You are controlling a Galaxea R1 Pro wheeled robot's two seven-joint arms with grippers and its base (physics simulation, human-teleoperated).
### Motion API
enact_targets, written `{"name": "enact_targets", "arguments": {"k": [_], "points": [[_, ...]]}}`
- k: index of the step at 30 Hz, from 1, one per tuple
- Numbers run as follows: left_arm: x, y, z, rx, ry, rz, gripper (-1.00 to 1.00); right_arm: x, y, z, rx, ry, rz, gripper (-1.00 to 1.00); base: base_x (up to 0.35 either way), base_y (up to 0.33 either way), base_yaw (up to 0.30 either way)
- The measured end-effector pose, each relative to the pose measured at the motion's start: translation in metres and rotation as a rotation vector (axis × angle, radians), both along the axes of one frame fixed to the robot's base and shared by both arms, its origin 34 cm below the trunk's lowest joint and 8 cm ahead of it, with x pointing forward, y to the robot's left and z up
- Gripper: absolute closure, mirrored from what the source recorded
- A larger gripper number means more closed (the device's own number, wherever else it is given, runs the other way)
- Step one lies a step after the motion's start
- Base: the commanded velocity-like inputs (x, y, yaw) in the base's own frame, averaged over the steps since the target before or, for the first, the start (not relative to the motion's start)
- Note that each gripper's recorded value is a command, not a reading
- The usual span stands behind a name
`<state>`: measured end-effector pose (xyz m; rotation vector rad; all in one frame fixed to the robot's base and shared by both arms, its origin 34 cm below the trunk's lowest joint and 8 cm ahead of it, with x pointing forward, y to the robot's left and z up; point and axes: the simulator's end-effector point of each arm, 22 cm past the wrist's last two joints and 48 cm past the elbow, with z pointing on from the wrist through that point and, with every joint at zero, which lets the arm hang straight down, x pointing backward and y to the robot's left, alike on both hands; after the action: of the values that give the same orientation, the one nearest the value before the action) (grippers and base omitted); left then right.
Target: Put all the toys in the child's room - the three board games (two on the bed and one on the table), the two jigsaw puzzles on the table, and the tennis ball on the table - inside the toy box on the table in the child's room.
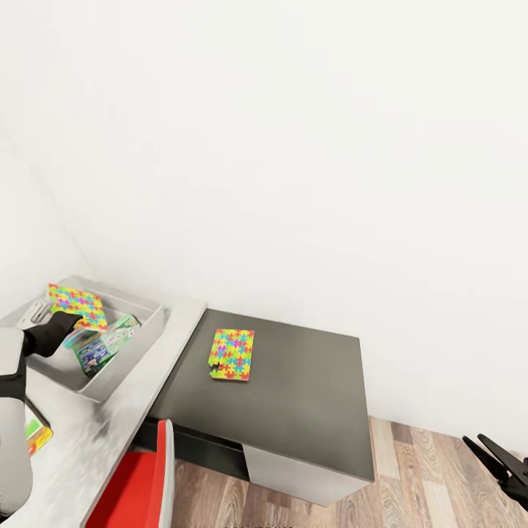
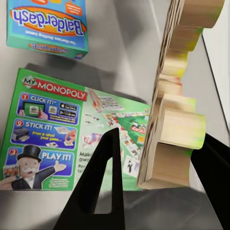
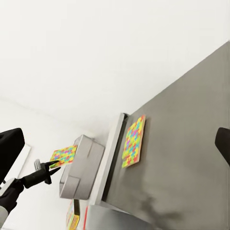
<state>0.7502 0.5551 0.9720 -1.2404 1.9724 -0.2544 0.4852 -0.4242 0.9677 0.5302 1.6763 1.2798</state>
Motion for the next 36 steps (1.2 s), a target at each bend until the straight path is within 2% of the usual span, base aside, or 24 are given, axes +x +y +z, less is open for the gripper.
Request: {"name": "enact_targets", "arguments": {"k": [6,11,17,24,36], "points": [[0.003,-0.001,-0.004,-0.012,-0.009,0.008,1.0,0.0,0.0,-0.004,-0.002,0.009,0.0,-1.0,0.0,0.0,0.0],[0.005,-0.008,-0.014,-0.059,-0.013,0.012,1.0,-0.001,0.0,-0.006,-0.003,0.015,0.0,-1.0,0.0,0.0,0.0],[0.012,-0.007,-0.014,-0.106,-0.071,0.057,1.0,-0.001,-0.001,-0.01,-0.002,0.025,-0.001,-1.0,0.0,0.0,0.0],[0.014,0.002,-0.015,-0.095,-0.095,0.099,1.0,-0.002,-0.001,-0.014,-0.002,0.035,-0.001,-1.0,0.0,0.0,0.0],[0.015,0.009,-0.025,-0.073,-0.099,0.134,1.0,-0.003,-0.001,-0.021,-0.002,0.055,-0.001,-1.0,0.0,0.0,0.0]]}}
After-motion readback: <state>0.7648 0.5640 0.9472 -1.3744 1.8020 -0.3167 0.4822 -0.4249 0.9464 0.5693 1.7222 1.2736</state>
